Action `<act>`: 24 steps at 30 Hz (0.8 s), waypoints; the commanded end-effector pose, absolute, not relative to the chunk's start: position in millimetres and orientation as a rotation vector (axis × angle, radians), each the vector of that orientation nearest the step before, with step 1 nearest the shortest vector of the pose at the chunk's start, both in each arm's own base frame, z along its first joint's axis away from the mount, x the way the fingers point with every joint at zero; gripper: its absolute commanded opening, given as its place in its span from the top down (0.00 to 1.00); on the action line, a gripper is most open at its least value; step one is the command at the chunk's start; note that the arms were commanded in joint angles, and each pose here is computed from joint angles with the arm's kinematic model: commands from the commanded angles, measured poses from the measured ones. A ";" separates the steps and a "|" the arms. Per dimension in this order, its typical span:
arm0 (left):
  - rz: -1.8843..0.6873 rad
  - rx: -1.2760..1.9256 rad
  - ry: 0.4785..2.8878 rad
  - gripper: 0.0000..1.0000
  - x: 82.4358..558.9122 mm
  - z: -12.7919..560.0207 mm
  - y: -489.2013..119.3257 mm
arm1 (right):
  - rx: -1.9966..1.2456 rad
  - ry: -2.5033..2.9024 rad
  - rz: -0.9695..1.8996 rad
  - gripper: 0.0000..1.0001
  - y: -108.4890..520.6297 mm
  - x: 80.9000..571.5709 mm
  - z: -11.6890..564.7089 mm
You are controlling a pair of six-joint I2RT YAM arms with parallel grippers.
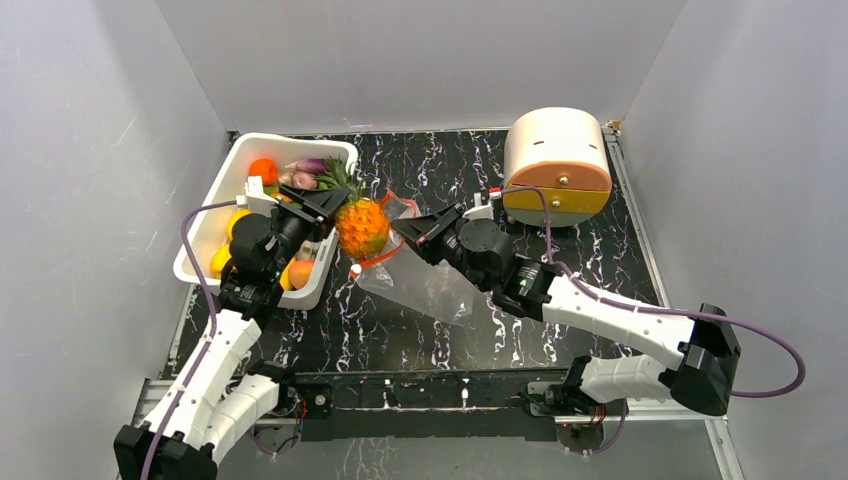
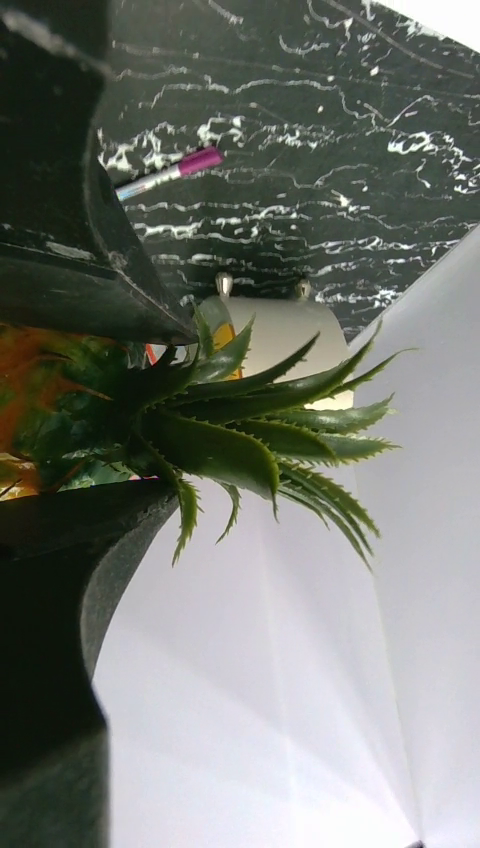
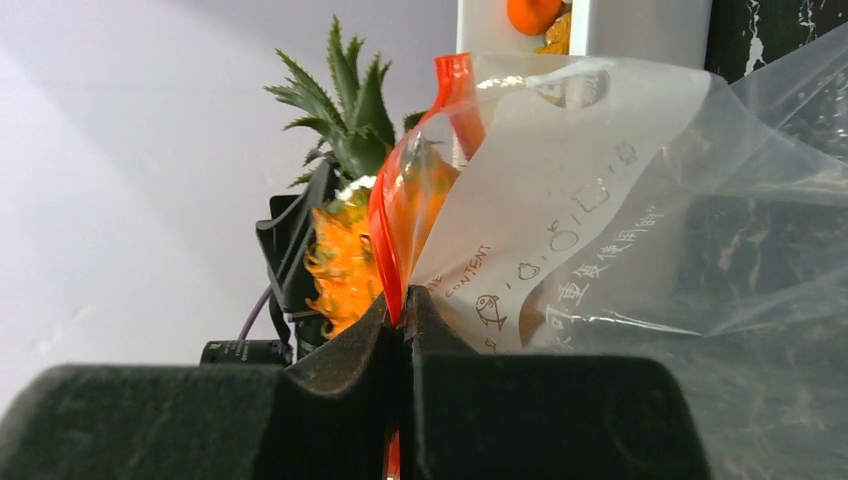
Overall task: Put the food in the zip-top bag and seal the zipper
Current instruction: Place the fake fruit in the zipper food storage bag.
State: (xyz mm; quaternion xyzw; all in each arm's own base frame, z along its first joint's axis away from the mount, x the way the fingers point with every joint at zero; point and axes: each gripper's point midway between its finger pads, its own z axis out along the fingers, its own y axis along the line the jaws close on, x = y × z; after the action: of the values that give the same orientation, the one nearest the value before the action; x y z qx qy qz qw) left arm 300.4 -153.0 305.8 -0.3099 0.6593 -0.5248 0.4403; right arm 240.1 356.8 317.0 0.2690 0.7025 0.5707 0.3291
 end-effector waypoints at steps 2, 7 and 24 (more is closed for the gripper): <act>-1.196 -0.530 1.604 0.92 297.0 318.6 -158.8 | 0.700 1.659 1.648 1.00 350.3 242.0 383.6; -1.065 -0.391 1.645 0.93 295.4 319.5 -160.0 | 0.672 1.671 1.648 1.00 355.5 242.0 386.5; -0.905 -0.313 1.708 0.96 276.8 315.0 -146.7 | 0.565 1.821 1.733 1.00 390.0 233.1 360.2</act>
State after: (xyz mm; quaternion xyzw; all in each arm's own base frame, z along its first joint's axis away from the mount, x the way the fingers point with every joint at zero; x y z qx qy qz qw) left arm 278.4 -156.2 293.6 -0.1362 0.7377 -0.4016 0.5253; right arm 236.0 387.1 311.3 0.2090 0.7297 0.5850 0.2857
